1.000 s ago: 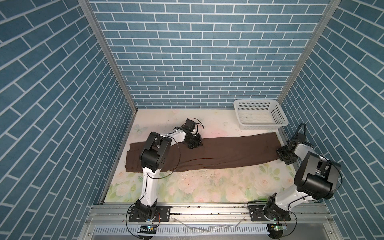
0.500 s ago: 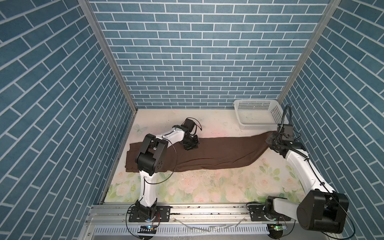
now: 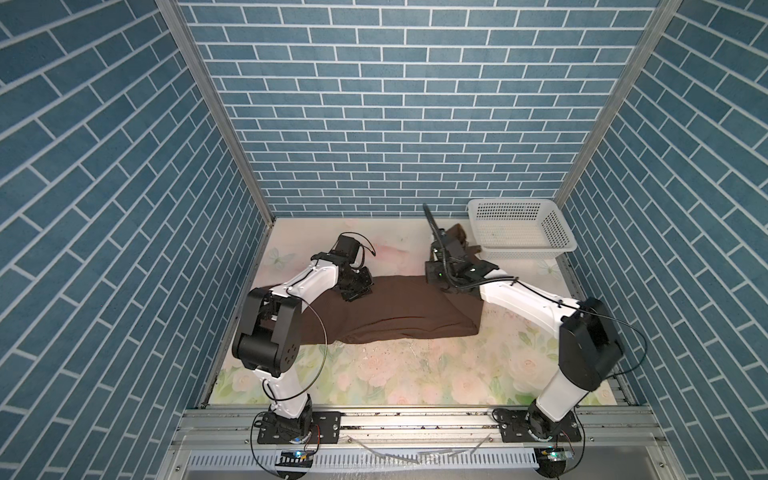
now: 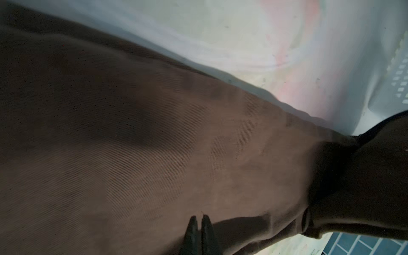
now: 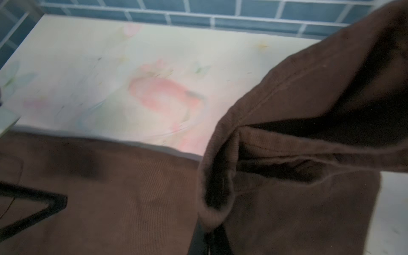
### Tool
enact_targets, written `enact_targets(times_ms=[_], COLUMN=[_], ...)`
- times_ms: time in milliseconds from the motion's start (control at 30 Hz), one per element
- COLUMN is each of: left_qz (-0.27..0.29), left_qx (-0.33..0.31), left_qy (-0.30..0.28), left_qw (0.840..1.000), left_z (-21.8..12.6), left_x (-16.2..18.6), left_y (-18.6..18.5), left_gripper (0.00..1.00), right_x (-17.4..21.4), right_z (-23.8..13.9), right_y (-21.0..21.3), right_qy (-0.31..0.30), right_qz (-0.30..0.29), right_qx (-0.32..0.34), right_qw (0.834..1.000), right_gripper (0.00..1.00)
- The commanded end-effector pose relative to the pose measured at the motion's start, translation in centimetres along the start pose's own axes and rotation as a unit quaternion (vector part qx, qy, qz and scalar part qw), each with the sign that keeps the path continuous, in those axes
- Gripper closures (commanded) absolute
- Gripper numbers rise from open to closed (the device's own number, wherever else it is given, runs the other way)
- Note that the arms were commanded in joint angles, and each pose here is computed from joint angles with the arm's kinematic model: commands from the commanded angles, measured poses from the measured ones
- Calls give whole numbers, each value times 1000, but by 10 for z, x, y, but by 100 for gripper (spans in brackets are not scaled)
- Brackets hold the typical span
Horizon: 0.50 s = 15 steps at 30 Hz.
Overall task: Fold and stack the trousers
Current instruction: 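Fold the hem end over onto the waist half with the right gripper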
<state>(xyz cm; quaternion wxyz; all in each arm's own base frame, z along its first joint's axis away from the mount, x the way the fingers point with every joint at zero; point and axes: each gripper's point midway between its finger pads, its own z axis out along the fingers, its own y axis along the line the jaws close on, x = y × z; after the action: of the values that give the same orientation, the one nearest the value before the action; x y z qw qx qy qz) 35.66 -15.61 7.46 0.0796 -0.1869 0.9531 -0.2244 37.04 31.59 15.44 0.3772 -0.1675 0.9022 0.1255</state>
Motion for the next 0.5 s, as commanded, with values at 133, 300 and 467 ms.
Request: enact_targets(times_ms=[133, 300, 467], left_qz=[-38, -46, -52], left_qx=[-49, -69, -80], left_qy=[8, 14, 24], left_qw=[998, 996, 995], left_z=[-1, 8, 19], left_x=[16, 20, 21], left_y=[46, 61, 70], left_gripper=[90, 90, 90], right_x=[30, 47, 29], right_z=[21, 25, 4], right_y=[68, 73, 90], right_qy=[37, 56, 37], right_qz=[-71, -78, -109], right_qx=[-94, -101, -128], right_qw=[992, 990, 985], right_gripper=[100, 100, 100])
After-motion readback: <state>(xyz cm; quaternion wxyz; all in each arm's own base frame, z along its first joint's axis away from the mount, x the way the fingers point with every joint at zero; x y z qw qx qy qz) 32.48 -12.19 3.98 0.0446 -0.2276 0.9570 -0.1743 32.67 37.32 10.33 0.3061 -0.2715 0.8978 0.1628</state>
